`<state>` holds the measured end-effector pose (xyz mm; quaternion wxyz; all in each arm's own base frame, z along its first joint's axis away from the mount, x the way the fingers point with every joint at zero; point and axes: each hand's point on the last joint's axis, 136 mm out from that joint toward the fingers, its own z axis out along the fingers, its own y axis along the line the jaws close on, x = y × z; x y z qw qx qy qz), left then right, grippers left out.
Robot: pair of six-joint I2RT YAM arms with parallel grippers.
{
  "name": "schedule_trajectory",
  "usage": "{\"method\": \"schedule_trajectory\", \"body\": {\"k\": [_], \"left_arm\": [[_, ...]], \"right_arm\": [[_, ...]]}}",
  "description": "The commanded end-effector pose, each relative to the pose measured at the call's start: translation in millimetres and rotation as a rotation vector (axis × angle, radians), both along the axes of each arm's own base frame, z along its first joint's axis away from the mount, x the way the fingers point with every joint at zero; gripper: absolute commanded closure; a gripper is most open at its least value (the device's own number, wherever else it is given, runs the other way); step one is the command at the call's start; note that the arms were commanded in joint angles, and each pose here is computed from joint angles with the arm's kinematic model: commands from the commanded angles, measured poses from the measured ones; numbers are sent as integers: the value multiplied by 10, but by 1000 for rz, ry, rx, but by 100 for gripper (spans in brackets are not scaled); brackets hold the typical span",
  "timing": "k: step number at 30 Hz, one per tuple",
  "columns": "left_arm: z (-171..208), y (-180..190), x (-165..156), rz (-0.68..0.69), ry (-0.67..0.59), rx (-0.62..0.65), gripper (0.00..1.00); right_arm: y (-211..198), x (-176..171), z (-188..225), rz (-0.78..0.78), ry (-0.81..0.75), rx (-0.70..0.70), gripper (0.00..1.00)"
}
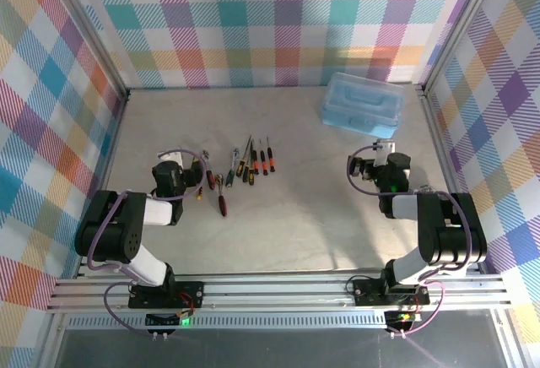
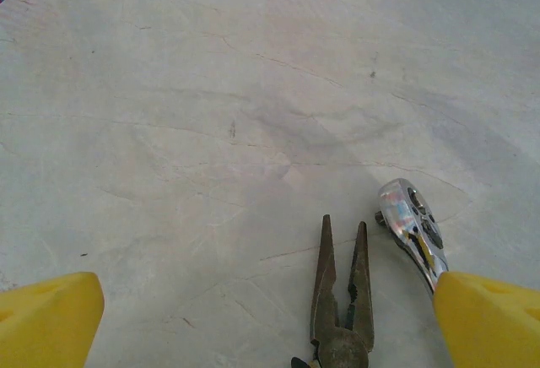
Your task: Pack the tool kit
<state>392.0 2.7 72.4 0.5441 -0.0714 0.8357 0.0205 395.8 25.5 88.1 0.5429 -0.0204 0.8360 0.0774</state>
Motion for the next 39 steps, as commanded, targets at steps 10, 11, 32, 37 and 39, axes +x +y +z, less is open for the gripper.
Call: {"method": "schedule_trajectory", "body": {"k": [10,11,32,37,39], "left_arm": [[108,-29,70,-13,-37,12,0],[108,-29,70,-13,-37,13,0],[107,-31,64,-14,-37,14,0],[536,25,-17,43,40,23,3],[740,68,-79,83,74,9,3]], "right_arm": [[5,28,36,14,-16,0,1],[11,28,38,16,-17,-1,1],[1,24,35,13,-17,0,1],[-155,-87,428,-83,64,-11,1],[-222,-134,721,-112,62,-37,1]]}}
